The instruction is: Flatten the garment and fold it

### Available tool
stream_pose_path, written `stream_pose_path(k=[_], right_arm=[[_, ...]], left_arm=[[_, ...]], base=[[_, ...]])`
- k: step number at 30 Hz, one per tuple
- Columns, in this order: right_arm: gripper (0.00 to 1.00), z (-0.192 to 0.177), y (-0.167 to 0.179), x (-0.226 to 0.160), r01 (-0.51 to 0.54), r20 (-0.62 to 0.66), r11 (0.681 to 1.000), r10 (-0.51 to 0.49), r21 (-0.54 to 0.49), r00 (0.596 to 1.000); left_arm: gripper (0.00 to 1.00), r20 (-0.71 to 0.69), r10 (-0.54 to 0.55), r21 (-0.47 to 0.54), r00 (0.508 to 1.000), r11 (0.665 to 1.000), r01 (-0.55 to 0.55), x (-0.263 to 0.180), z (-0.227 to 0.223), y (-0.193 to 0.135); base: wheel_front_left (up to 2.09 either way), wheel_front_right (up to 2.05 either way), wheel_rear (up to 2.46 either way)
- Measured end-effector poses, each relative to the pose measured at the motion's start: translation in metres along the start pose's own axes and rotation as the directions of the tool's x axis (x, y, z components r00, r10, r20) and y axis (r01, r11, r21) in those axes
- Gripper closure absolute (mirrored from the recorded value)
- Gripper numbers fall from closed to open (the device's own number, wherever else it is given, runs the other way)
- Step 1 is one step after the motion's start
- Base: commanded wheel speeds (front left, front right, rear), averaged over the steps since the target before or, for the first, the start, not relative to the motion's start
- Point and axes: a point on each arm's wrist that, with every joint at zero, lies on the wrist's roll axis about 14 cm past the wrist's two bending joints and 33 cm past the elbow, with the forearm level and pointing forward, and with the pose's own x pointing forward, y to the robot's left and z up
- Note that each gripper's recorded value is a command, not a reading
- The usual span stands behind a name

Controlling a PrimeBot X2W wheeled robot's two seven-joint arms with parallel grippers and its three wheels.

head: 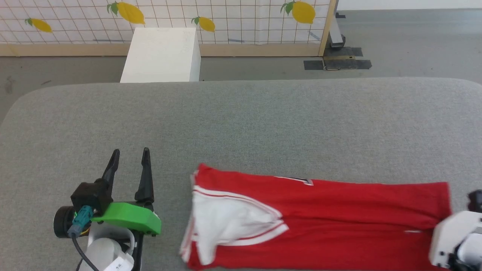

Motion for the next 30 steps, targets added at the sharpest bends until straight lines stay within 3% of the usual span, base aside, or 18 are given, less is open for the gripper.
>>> stream_pose_path(k=[4,9,13,18,22,27,30], right_arm=[[1.0,-0.001,-0.042,-0.003,0.14,0.011,0.99,-0.14,-0.018,0.99],[1.0,0.006,-0.051,-0.005,0.166,0.045,0.986,-0.166,-0.001,0.985],[1.0,0.02,-0.026,-0.01,0.08,0.056,0.997,-0.08,0.011,0.995],[1.0,0.036,0.03,-0.038,-0.125,0.064,0.992,0.126,-0.013,0.99],[1.0,0.062,0.091,-0.077,-0.31,0.133,0.945,0.323,-0.108,0.937],[1.0,0.079,0.169,-0.118,-0.489,0.174,0.831,0.54,-0.265,0.824],[1.0,0.083,0.205,-0.126,-0.532,0.168,0.771,0.611,-0.352,0.774]], left_arm=[[0.0,-0.006,0.0,-0.009,1.0,1.0,0.0,0.0,-0.003,-0.001],[0.0,-0.005,0.003,-0.008,1.0,1.0,-0.003,-0.001,-0.002,0.0],[0.0,0.0,0.007,-0.007,1.0,1.0,-0.007,-0.002,0.0,0.002],[0.0,0.002,0.008,-0.001,1.0,1.0,-0.008,-0.003,0.001,0.003],[0.0,-0.002,0.006,0.009,1.0,1.0,-0.006,-0.004,0.0,0.004],[0.0,-0.012,0.016,0.009,1.0,1.0,-0.016,-0.005,-0.004,0.007],[0.0,-0.02,0.018,0.01,1.0,1.0,-0.017,-0.005,-0.006,0.008]], base=[[0.0,0.0,0.0],[0.0,0.0,0.0],[0.0,0.0,0.0],[0.0,0.0,0.0],[0.0,0.0,0.0],[0.0,0.0,0.0],[0.0,0.0,0.0]])
